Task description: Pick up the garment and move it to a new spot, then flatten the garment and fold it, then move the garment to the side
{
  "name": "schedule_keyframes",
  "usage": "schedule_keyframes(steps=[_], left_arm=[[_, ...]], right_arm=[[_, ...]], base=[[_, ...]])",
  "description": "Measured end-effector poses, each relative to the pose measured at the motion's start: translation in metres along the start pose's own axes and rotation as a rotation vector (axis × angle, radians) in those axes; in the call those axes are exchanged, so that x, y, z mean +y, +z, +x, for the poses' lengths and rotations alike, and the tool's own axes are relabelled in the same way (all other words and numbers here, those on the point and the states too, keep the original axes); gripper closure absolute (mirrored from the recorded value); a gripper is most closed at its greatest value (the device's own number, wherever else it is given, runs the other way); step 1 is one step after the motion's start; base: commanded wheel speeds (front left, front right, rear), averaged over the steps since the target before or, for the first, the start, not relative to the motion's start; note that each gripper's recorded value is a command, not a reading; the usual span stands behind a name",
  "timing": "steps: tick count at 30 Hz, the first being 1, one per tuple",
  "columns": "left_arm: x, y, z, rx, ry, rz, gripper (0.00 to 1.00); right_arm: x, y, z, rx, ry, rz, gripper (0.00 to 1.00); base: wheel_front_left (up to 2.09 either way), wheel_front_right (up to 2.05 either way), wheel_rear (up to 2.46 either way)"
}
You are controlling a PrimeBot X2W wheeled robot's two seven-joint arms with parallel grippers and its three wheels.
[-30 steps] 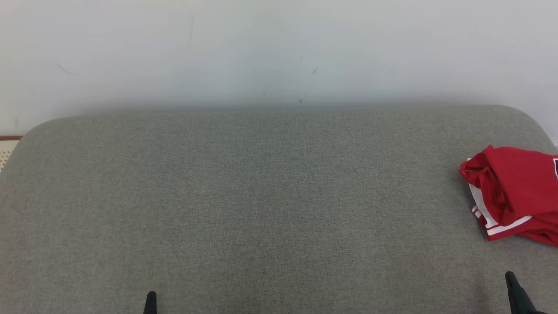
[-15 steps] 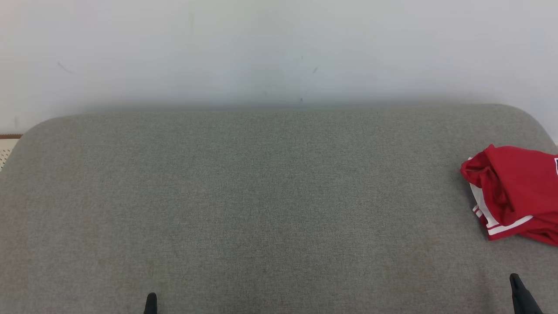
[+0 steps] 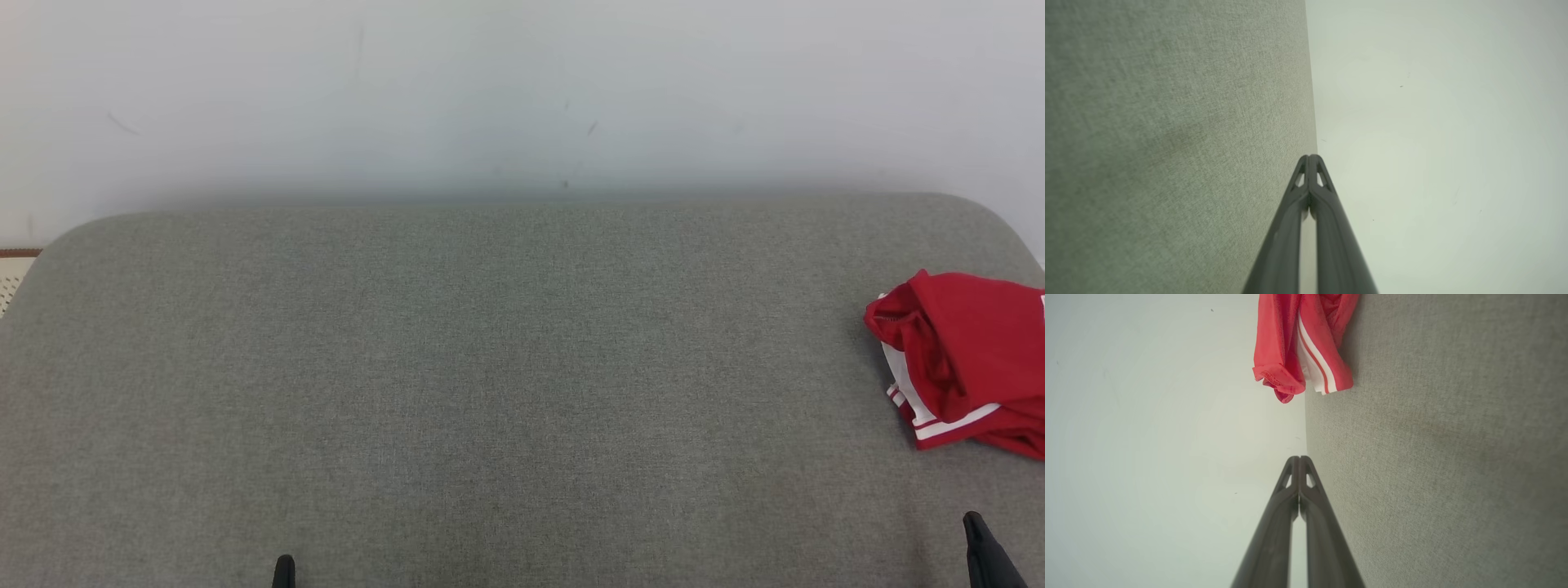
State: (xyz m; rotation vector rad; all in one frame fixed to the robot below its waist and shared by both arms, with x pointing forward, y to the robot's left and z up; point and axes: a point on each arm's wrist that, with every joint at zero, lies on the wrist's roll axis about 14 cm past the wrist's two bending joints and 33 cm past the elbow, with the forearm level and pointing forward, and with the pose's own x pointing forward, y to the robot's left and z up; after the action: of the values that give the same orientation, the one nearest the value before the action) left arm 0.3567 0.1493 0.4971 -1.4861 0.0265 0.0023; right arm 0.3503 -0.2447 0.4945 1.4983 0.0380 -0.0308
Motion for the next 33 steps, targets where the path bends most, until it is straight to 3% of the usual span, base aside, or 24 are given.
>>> schedule_keyframes(steps=[12,33], left_arm=[[0.0013,0.0002,-0.0011,-0.008,0.004,-0.081,1.00],[0.0014,0.0002,-0.0011,-0.009,0.005,-0.083,1.00]], right_arm=[[-0.0006,0.0049,-0.0003,-0.009,0.014,0.079,1.00],[-0.0006,0.0049,-0.0003,-0.009,0.014,0.080,1.00]], base=[[0.00,0.00,0.00],[0.00,0.00,0.00]])
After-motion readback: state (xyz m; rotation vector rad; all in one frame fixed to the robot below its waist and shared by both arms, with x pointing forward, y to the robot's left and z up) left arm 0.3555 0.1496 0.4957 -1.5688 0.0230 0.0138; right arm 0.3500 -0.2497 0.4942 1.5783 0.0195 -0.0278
